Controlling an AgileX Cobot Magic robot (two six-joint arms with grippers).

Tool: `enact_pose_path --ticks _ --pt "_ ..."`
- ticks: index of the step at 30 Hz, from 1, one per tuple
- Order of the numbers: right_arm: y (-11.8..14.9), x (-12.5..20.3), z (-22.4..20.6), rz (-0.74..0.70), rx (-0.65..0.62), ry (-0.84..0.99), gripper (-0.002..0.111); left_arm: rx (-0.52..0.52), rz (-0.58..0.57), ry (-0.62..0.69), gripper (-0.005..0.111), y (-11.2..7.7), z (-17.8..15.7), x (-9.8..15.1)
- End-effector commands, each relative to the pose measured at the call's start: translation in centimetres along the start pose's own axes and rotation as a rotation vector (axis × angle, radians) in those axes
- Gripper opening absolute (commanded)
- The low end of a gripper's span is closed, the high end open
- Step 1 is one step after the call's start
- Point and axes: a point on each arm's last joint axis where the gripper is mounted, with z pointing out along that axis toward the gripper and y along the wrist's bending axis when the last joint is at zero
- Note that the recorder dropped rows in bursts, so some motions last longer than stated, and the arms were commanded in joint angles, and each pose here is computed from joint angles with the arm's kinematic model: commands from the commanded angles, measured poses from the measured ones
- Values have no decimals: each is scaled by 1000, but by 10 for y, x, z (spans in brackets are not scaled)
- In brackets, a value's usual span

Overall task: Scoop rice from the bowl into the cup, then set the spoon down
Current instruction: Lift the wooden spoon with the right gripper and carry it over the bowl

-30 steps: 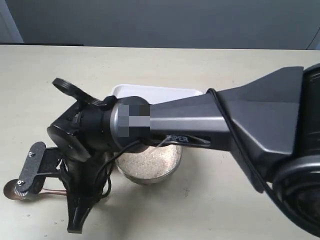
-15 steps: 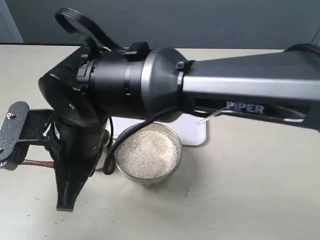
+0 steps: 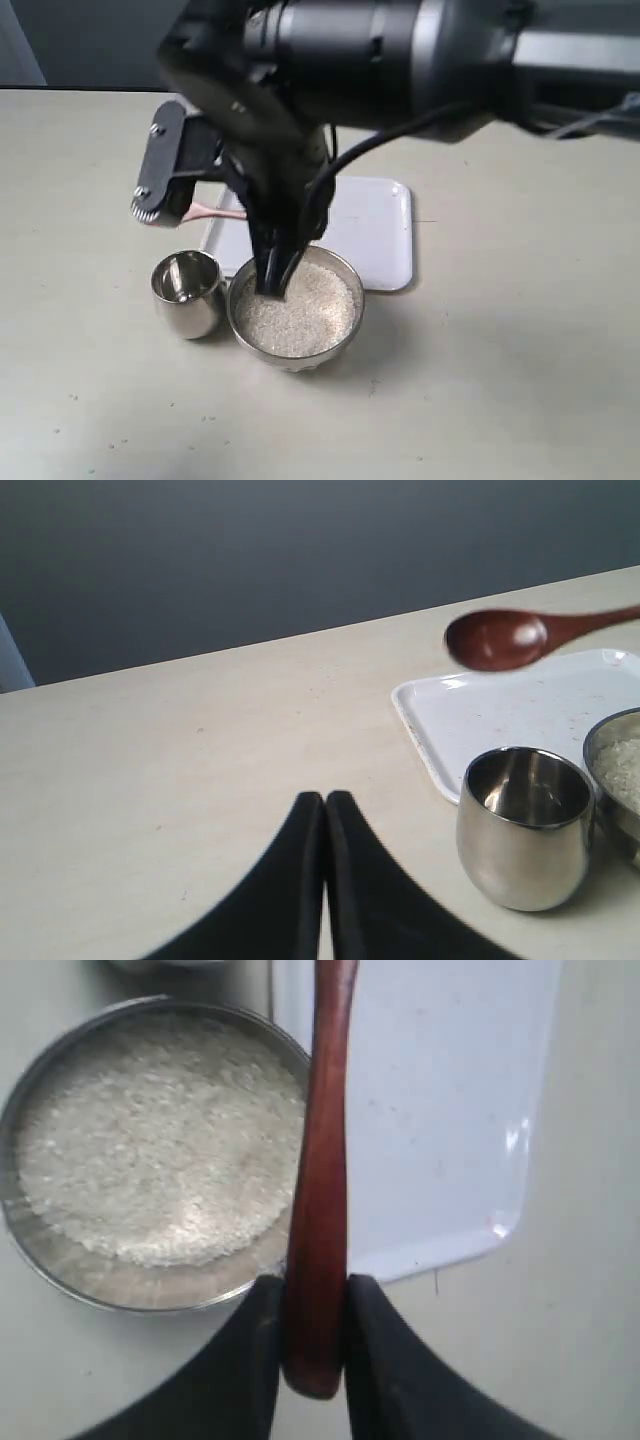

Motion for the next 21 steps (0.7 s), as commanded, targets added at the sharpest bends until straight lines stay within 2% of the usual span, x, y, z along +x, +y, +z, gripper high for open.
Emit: enact_pose_path --ticks 1,4,10,21 --pt "-27 26 -25 119 32 -33 -1 1 -2 -19 1 0 -1 -2" --pt "-34 38 -44 187 57 -72 -1 1 -2 -19 1 0 -1 -2" --pt "-34 54 -69 210 73 -126 -1 1 -2 -19 1 0 -1 -2" --pt "-11 86 -25 115 118 94 -1 1 -2 -19 1 0 -1 -2"
